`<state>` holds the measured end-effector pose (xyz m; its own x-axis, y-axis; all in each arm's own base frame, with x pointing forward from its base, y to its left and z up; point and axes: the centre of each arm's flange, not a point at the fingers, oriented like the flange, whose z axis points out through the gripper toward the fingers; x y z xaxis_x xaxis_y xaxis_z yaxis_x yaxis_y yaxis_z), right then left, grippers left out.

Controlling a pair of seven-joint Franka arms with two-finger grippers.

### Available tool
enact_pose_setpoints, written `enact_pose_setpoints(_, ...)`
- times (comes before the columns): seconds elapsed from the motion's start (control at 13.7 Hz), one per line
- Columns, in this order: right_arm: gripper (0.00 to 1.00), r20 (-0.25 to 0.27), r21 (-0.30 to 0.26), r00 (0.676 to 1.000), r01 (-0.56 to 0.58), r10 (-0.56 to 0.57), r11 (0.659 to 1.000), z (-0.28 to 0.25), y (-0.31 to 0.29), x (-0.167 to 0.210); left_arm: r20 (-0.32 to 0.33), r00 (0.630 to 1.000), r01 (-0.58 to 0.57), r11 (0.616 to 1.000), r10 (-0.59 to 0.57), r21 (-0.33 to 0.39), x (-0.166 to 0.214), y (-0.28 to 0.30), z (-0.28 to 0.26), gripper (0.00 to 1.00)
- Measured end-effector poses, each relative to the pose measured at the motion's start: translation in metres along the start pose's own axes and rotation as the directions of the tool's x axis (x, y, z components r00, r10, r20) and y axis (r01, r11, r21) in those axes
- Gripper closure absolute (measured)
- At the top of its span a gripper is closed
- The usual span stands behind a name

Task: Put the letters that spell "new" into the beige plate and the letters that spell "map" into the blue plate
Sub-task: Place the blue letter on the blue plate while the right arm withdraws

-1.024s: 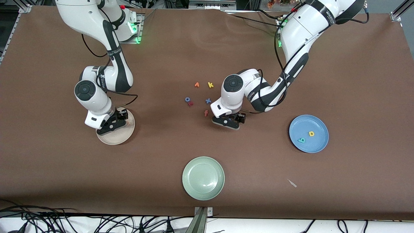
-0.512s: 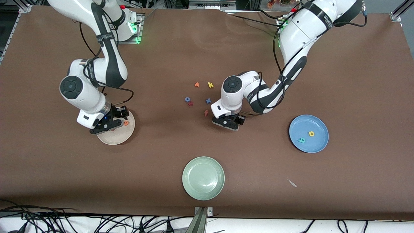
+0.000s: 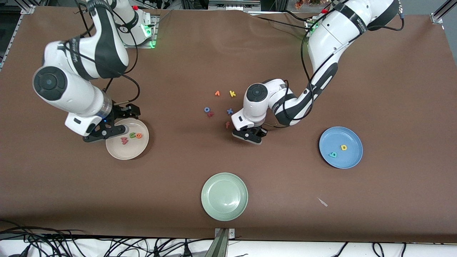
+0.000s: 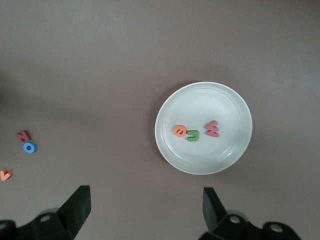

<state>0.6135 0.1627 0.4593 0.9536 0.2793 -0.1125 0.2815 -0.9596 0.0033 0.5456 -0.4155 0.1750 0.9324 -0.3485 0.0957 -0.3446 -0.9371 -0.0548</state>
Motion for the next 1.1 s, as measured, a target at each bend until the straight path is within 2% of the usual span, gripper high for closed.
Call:
enact_pose_setpoints(0.29,0.0,-0.029,-0.033,0.999,0.013,-0.014,0.999,-0.034,-0.001,0.001,-0.004,1.0,0.025,0.998,-0.025,0.053,0.017,-0.02,-0.033,0.74)
enact_pose_setpoints(0.51,0.0,-0.024,-0.039,0.999,0.023,-0.024,0.999,-0.034,-0.005,0.001,0.02,1.0,-0.018,0.997,0.016,0.078,0.033,-0.079,-0.069,0.74)
enact_pose_setpoints(0.73,0.0,-0.011,-0.01,0.999,0.036,-0.036,0.999,-0.051,0.004,-0.011,0.112,0.989,-0.107,0.99,0.096,0.096,0.038,-0.183,-0.075,0.74)
enact_pose_setpoints(0.95,0.0,-0.021,0.032,1.0,0.013,-0.012,0.999,-0.089,0.038,-0.041,0.22,0.967,-0.151,0.984,0.128,0.092,0.024,-0.272,-0.062,0.74)
enact_pose_setpoints(1.1,0.0,-0.023,0.046,1.0,-0.011,0.012,0.999,-0.107,0.055,-0.061,0.262,0.954,-0.169,0.983,0.145,0.073,0.01,-0.326,-0.053,0.74)
